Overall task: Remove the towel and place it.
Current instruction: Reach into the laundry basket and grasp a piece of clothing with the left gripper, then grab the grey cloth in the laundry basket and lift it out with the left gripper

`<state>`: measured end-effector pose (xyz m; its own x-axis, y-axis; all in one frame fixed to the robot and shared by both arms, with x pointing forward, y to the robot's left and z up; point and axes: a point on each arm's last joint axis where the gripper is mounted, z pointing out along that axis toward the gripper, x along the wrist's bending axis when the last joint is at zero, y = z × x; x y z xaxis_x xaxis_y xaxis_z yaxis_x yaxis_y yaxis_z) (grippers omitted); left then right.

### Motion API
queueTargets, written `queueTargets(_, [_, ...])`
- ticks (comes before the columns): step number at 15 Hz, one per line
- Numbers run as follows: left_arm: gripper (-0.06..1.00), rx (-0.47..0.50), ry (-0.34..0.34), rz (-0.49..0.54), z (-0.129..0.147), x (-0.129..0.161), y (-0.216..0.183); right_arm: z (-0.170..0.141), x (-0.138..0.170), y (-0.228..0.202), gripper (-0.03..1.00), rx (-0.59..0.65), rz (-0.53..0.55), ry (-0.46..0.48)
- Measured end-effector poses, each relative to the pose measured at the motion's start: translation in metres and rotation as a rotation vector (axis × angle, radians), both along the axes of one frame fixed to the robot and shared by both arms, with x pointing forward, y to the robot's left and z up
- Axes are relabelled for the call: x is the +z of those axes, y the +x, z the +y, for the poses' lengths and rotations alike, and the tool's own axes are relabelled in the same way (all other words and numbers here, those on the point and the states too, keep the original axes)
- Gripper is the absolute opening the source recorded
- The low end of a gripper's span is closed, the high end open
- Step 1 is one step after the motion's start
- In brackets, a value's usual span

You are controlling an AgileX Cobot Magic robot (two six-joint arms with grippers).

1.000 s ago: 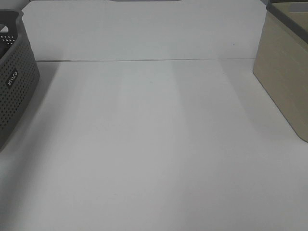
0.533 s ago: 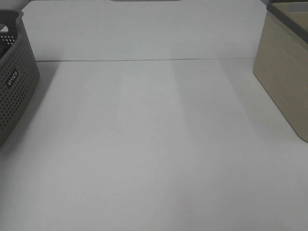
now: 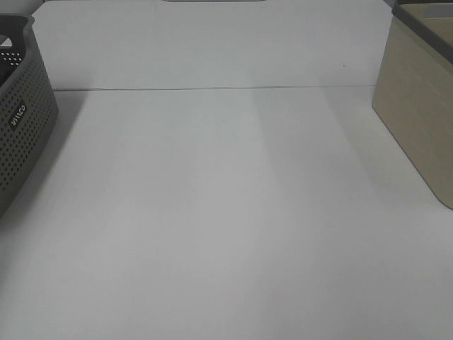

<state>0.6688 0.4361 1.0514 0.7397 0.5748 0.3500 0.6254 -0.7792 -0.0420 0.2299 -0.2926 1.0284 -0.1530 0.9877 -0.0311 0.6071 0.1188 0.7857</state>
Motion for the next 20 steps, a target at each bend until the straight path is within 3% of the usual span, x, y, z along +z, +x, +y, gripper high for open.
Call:
queueTargets(3, [0.99,-0.040,-0.047,0.057,0.000,-0.031,0.012,0.000,0.000,0.000,0.69,0.000,0.000,0.000])
queueTargets(6, [0.97,-0.070,-0.061,0.076,-0.001,-0.039,0.015,0.000,0.000,0.000,0.69,0.000,0.000,0.000])
queueTargets(8, [0.90,-0.086,-0.059,0.078,-0.001,-0.039,0.015,0.000,0.000,0.000,0.69,0.000,0.000,0.000])
queueTargets(9, [0.67,-0.084,-0.059,0.078,-0.001,-0.039,0.015,0.000,0.000,0.000,0.69,0.000,0.000,0.000])
queueTargets(11, [0.43,-0.058,-0.065,0.072,-0.001,-0.039,0.015,0.000,0.000,0.000,0.69,0.000,0.000,0.000])
queueTargets(13, [0.31,-0.053,-0.066,0.071,-0.001,-0.039,0.015,0.000,0.000,0.000,0.69,0.000,0.000,0.000])
queueTargets(20, [0.27,0.149,-0.114,0.025,-0.001,-0.039,0.015,0.000,0.000,0.000,0.69,0.000,0.000,0.000])
